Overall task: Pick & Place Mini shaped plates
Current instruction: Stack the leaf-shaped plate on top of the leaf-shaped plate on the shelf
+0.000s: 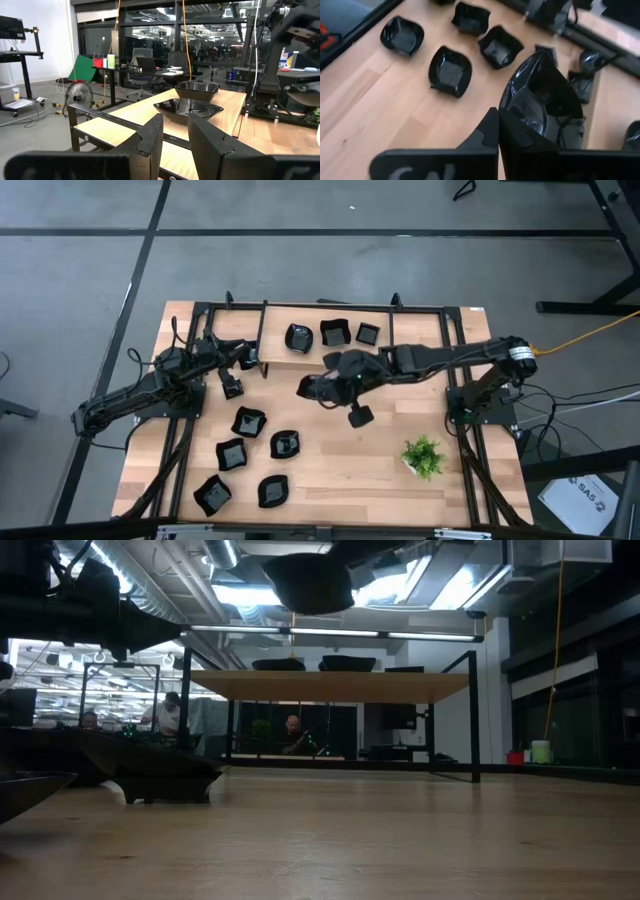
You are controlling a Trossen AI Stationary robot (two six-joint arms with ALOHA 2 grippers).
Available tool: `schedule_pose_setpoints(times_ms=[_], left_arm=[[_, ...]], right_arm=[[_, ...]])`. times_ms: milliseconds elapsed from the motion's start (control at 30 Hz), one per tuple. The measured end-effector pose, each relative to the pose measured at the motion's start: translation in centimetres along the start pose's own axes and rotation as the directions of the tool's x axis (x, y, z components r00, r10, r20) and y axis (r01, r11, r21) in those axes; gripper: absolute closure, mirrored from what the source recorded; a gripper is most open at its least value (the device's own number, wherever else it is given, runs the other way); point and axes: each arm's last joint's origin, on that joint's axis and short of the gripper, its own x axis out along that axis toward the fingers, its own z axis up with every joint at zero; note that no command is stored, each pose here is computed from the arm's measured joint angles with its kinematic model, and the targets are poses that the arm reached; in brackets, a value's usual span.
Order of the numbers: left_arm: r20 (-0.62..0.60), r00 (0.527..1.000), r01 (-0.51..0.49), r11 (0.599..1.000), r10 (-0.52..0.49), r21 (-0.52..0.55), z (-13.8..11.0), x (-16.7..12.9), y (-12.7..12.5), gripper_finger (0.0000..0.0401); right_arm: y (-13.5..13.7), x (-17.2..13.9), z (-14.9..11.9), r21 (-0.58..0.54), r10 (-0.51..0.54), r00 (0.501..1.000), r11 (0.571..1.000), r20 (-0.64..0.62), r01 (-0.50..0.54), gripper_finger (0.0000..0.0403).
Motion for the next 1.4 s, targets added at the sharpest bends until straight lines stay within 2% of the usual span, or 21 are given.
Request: schedule_pose_setpoints(times_ms=[267,467,567,800,900,1033,1100,1133,1200,1300,1333,1400], left_arm=[[0.000,1.000,0.000,1.000,0.000,0.000,0.0,0.0,0.0,0.0315],[0.000,1.000,0.000,1.000,0.000,0.000,0.0,0.0,0.0,0.0315],[0.000,1.000,0.000,1.000,0.000,0.000,0.0,0.0,0.0,0.0315],[0.000,1.000,0.000,1.000,0.000,0.000,0.0,0.0,0.0,0.0315],[0.000,1.000,0.000,1.000,0.000,0.000,0.0,0.0,0.0,0.0315],[0.000,1.000,0.000,1.000,0.000,0.000,0.0,0.0,0.0,0.0315],[0.000,1.000,0.000,1.000,0.000,0.000,0.0,0.0,0.0,0.0315],[0.000,1.000,0.000,1.000,0.000,0.000,0.0,0.0,0.0,0.0315],[0.000,1.000,0.000,1.000,0.000,0.000,0.0,0.0,0.0,0.0315],[0.000,1.000,0.000,1.000,0.000,0.000,0.0,0.0,0.0,0.0315],[0.000,1.000,0.000,1.000,0.000,0.000,0.0,0.0,0.0,0.0315],[0.000,1.000,0.000,1.000,0.000,0.000,0.0,0.0,0.0,0.0315]], right_arm=[[-2.5,-0.3,0.4,-0.041,-0.097,0.987,0.994,0.128,0.103,0.0402],[-5.0,-0.9,0.5,0.003,-0.206,0.952,0.977,0.225,0.211,0.0402],[-6.5,-0.9,0.3,0.068,-0.263,0.929,0.965,0.261,0.254,0.0402],[-9.8,1.3,-1.8,0.269,-0.346,0.906,0.922,0.243,0.279,0.0402],[-10.9,2.2,-2.9,0.377,-0.375,0.901,0.884,0.217,0.276,0.0402],[-11.9,2.1,-3.4,0.517,-0.454,0.872,0.799,0.182,0.308,0.0402],[-12.1,2.0,-3.5,0.535,-0.459,0.869,0.789,0.183,0.304,0.0401],[-12.1,2.0,-3.5,0.526,-0.451,0.872,0.796,0.187,0.299,0.0400],[-11.9,2.1,-3.5,0.438,-0.405,0.890,0.853,0.209,0.285,0.0398],[-11.4,2.3,-3.7,0.162,-0.290,0.929,0.953,0.232,0.257,0.0399],[-11.2,2.4,-3.9,0.044,-0.254,0.942,0.967,0.221,0.251,0.0400],[-11.0,2.5,-4.4,-0.171,-0.221,0.959,0.953,0.177,0.251,0.0401]])
